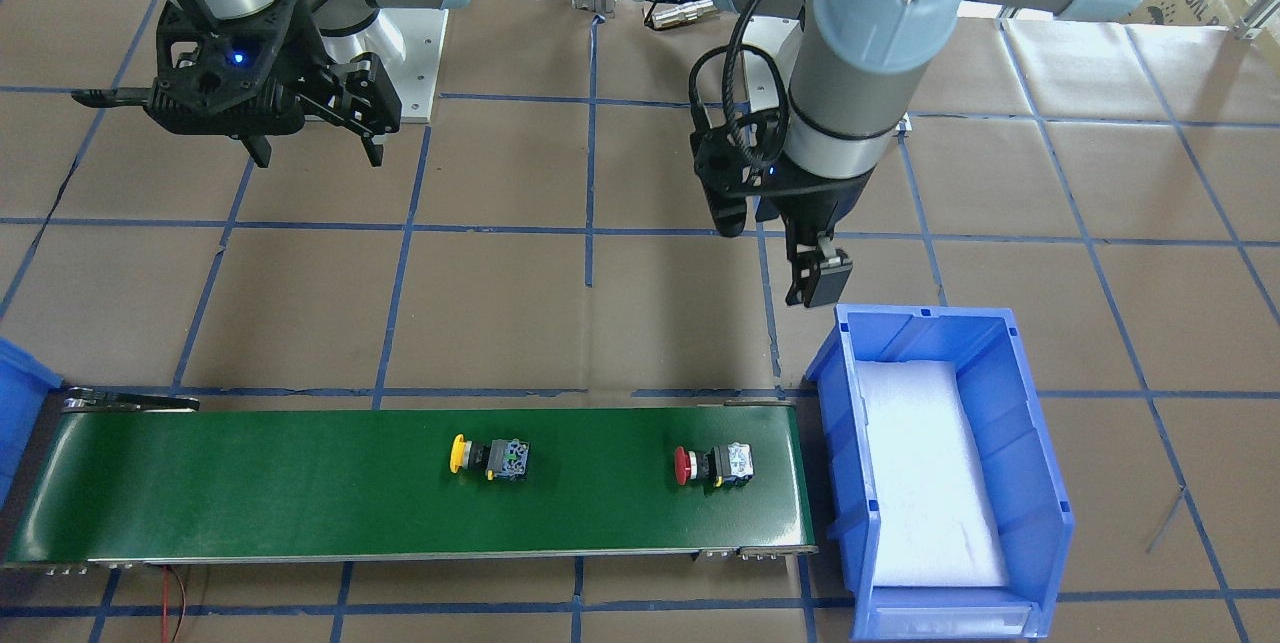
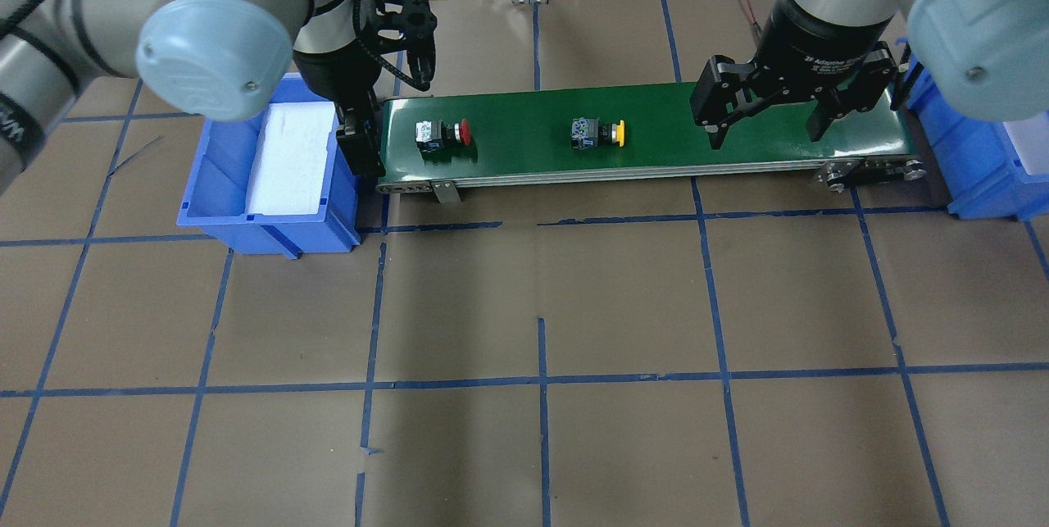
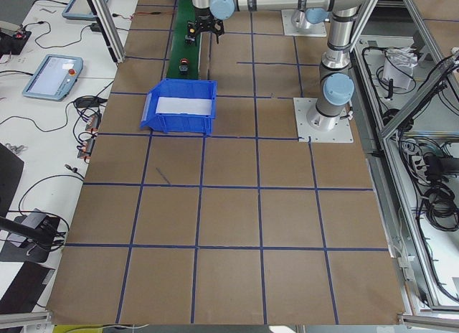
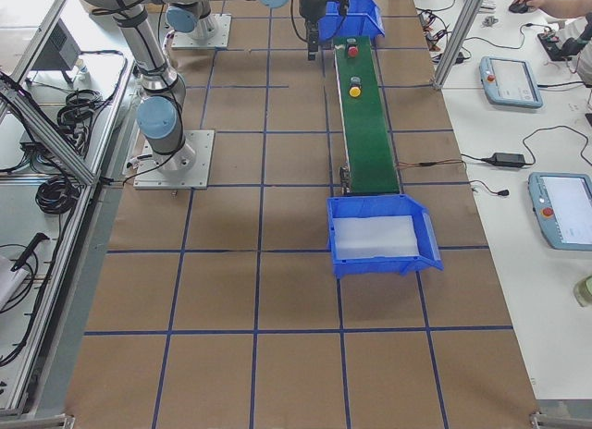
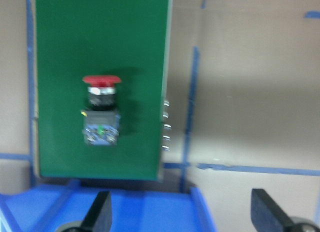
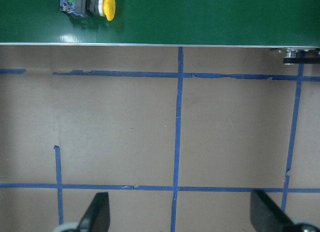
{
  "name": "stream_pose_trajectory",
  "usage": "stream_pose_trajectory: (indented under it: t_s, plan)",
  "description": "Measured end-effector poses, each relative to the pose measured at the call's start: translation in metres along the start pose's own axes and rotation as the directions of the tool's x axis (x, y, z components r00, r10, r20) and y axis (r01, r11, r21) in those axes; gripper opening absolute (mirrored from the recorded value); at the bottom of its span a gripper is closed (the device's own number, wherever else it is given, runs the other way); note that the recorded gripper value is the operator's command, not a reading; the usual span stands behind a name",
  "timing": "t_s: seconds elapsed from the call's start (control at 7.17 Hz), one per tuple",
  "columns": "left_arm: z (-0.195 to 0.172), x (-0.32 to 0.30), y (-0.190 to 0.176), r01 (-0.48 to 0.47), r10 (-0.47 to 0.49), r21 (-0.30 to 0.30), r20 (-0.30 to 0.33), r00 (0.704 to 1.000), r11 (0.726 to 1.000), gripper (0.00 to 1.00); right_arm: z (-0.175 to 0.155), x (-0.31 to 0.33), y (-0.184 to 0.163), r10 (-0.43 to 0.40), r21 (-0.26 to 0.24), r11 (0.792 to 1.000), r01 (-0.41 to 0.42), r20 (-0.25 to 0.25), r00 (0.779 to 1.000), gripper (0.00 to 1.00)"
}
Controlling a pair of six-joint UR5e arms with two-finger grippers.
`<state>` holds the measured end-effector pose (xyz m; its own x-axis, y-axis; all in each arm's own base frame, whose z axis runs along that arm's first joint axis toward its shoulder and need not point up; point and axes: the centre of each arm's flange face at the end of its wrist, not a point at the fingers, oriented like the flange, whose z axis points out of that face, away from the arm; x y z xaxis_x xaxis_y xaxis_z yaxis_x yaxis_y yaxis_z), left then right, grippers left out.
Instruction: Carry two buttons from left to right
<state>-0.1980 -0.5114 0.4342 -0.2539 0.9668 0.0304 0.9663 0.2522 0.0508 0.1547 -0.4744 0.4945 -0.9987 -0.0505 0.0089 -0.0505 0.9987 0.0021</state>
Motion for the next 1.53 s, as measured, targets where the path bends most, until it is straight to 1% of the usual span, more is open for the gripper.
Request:
stream_pose_trajectory:
  t_s: [0.14, 0.28, 0.42, 0.56, 0.7, 0.84, 0.98, 1.12, 1.25, 1.39, 1.53]
  plan:
    - [-0.010, 0.034, 0.022, 0.156, -0.156, -0.006, -0.006, 0.988, 0.988, 0.98, -0.001, 0.000, 0.000, -0.025, 0.006, 1.000, 0.025, 0.003, 1.000, 1.00]
    - [-0.014, 0.048, 0.040, 0.334, -0.334, -0.004, -0.007, 0.942, 0.942, 1.00, -0.002, 0.000, -0.001, -0.041, 0.011, 0.999, 0.041, 0.005, 0.999, 1.00]
    - [-0.024, 0.047, 0.049, 0.500, -0.500, 0.010, 0.002, 0.866, 0.866, 1.00, -0.005, 0.001, -0.002, -0.042, 0.020, 0.999, 0.042, 0.007, 0.999, 1.00]
    - [-0.039, 0.038, 0.052, 0.668, -0.668, 0.030, 0.014, 0.744, 0.744, 1.00, -0.011, 0.005, -0.005, -0.034, 0.035, 0.999, 0.034, 0.006, 0.999, 1.00]
    - [-0.051, 0.030, 0.051, 0.793, -0.794, 0.049, 0.016, 0.608, 0.608, 1.00, -0.014, 0.011, -0.008, -0.023, 0.041, 0.999, 0.023, 0.005, 1.000, 1.00]
    - [-0.057, 0.025, 0.050, 0.876, -0.879, 0.065, 0.008, 0.478, 0.477, 1.00, -0.013, 0.017, -0.014, -0.015, 0.039, 0.999, 0.015, 0.005, 1.000, 1.00]
    - [-0.060, 0.023, 0.049, 0.923, -0.926, 0.072, -0.003, 0.379, 0.377, 1.00, -0.010, 0.023, -0.020, -0.008, 0.032, 0.999, 0.008, 0.001, 1.000, 1.00]
    - [-0.060, 0.022, 0.048, 0.943, -0.945, 0.080, -0.009, 0.326, 0.324, 1.00, -0.008, 0.028, -0.023, -0.002, 0.026, 1.000, 0.002, -0.004, 1.000, 1.00]
    - [-0.059, 0.018, 0.046, 0.948, -0.952, 0.098, -0.014, 0.305, 0.302, 1.00, -0.007, 0.030, -0.025, 0.000, 0.021, 1.000, 0.001, -0.006, 1.000, 1.00]
    - [-0.057, 0.013, 0.044, 0.949, -0.954, 0.116, -0.016, 0.298, 0.294, 1.00, -0.005, 0.029, -0.026, -0.003, 0.015, 1.000, 0.003, -0.002, 1.000, 1.00]
    - [-0.056, 0.011, 0.043, 0.948, -0.955, 0.123, -0.017, 0.296, 0.292, 1.00, 0.003, 0.028, -0.029, -0.018, -0.003, 1.000, 0.018, 0.005, 1.000, 1.00]
